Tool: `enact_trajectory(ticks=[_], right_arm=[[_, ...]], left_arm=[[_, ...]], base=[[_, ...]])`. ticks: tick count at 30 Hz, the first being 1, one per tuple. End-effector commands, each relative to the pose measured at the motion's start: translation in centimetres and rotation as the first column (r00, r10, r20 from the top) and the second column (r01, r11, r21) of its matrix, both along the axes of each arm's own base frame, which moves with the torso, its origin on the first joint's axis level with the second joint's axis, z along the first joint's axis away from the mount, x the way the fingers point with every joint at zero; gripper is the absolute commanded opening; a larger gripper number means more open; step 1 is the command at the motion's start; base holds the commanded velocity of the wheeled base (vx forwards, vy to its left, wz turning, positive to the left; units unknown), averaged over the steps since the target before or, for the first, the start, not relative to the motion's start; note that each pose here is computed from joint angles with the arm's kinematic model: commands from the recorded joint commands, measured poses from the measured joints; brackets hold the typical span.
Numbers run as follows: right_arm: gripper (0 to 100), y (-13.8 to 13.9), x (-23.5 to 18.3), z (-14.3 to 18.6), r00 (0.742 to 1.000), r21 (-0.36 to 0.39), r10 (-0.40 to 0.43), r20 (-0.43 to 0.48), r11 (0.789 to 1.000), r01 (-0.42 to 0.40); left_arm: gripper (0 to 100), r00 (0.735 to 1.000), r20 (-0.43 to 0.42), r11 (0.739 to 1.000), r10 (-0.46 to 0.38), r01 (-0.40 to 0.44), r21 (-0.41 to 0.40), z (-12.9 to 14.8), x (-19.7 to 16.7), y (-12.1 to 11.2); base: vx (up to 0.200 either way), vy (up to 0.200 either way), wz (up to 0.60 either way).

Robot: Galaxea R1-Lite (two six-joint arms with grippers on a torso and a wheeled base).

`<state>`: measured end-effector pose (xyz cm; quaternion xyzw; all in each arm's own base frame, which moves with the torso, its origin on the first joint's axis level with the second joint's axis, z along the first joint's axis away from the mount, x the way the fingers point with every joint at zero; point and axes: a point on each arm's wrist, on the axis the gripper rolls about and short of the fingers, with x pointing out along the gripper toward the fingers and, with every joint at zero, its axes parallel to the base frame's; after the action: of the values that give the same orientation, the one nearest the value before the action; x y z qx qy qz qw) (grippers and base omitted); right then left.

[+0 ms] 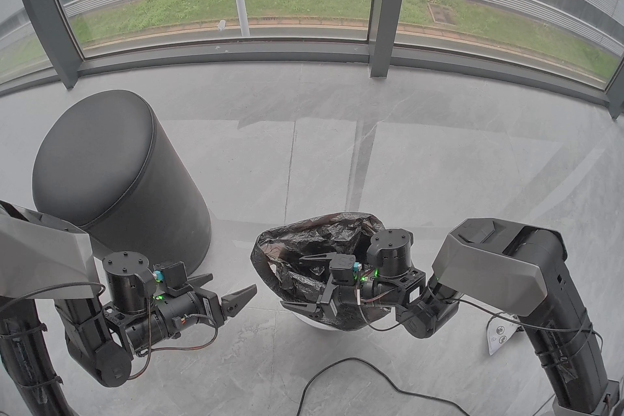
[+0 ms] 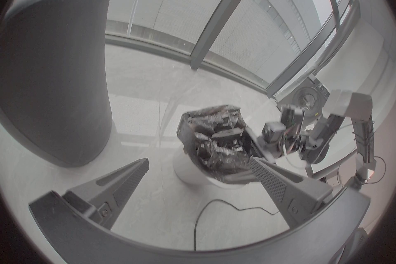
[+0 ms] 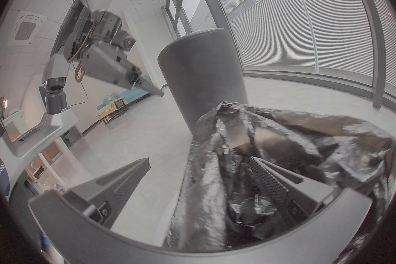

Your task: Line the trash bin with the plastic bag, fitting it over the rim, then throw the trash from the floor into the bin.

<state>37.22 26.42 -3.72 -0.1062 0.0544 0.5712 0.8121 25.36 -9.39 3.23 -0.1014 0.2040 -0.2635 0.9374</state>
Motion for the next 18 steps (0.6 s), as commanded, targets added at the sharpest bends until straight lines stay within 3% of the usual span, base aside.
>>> enact_trajectory(ticks=[1,7,18], right_arm=[[100,-1.1,0.4,1.9,0.999,0.01,-0.024,0.022,1.0,0.023],[100,-3.3,1.4,3.9,0.996,-0.047,-0.055,0.069,0.997,0.058],[100,-3.8,-0.9,4.8,0.999,-0.208,-0.004,-0.034,0.978,-0.003]], left_arm=[[100,0.998,-0.063,1.0,-0.007,0.009,0.022,-1.6,-0.3,-0.1],[100,0.997,-0.072,1.0,-0.008,0.01,0.025,-1.9,-0.2,-0.2],[100,0.996,-0.091,0.999,-0.009,0.012,0.031,-2.7,0.1,-0.3]], base=[[0.0,0.0,0.0],[0.0,0.0,0.0],[0.0,0.0,0.0]])
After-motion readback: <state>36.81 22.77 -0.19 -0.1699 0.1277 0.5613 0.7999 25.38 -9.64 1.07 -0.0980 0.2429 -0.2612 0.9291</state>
